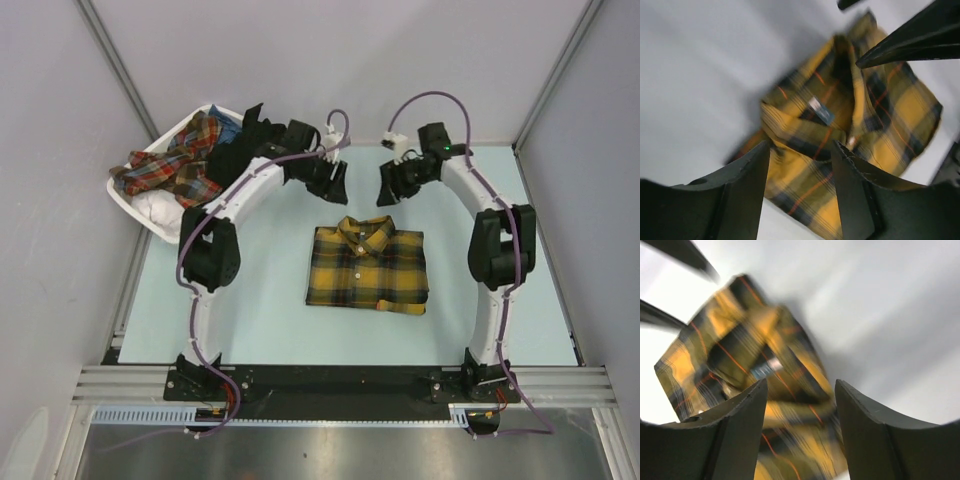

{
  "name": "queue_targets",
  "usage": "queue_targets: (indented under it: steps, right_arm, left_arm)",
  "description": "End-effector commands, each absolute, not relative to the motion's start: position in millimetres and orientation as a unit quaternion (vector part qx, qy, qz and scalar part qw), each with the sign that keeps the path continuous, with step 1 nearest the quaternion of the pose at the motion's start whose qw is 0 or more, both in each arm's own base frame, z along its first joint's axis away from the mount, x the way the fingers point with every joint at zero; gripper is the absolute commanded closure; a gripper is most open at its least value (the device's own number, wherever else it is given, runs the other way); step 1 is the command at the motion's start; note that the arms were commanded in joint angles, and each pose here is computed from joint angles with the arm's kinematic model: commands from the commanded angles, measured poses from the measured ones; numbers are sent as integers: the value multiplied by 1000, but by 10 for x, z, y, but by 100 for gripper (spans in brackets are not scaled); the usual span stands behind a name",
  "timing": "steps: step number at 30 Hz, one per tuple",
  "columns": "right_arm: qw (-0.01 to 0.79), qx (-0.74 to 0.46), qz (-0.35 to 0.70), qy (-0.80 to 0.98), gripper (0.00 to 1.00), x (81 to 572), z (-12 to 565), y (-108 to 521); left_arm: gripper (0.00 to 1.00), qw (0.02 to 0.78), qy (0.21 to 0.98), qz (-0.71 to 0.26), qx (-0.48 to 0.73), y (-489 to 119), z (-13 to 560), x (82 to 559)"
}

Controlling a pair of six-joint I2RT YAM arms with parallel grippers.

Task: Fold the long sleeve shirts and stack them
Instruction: Fold the shirt

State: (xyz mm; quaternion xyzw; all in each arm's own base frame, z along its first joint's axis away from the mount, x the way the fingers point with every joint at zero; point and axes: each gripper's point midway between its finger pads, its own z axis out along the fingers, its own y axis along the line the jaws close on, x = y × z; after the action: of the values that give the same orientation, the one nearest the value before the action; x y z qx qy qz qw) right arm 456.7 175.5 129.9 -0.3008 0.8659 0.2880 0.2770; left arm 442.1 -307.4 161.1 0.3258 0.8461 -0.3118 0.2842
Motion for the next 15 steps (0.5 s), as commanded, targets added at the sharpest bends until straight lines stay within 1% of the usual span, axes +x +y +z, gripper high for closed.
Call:
queue_targets:
  steps: [1, 3, 4, 8, 12, 15]
  right_arm:
    - [341, -381, 264, 818, 36, 4775, 1416, 2109]
    - [345, -401, 265, 806, 37, 4781, 1362, 2243]
    - [344, -416, 267, 798, 37, 4757, 1337, 2319]
    - [327, -449, 263, 789, 37, 4688, 1110, 2408]
    - [311, -473, 244, 787, 37, 4657, 845, 2360]
    - [298, -488, 235, 786, 37, 4640, 681, 2312]
  left_arm:
    - [44, 171, 853, -414, 269, -3207, 1288, 3971]
    - [46, 149, 858, -417, 262, -3176, 1113, 3849]
    - [49, 147, 860, -414, 261, -3165, 1052, 3841]
    - [55, 125, 877, -388, 255, -3047, 728, 3810]
    - [60, 86, 896, -363, 242, -2916, 422, 3722]
    - [62, 68, 903, -357, 231, -2852, 301, 3644]
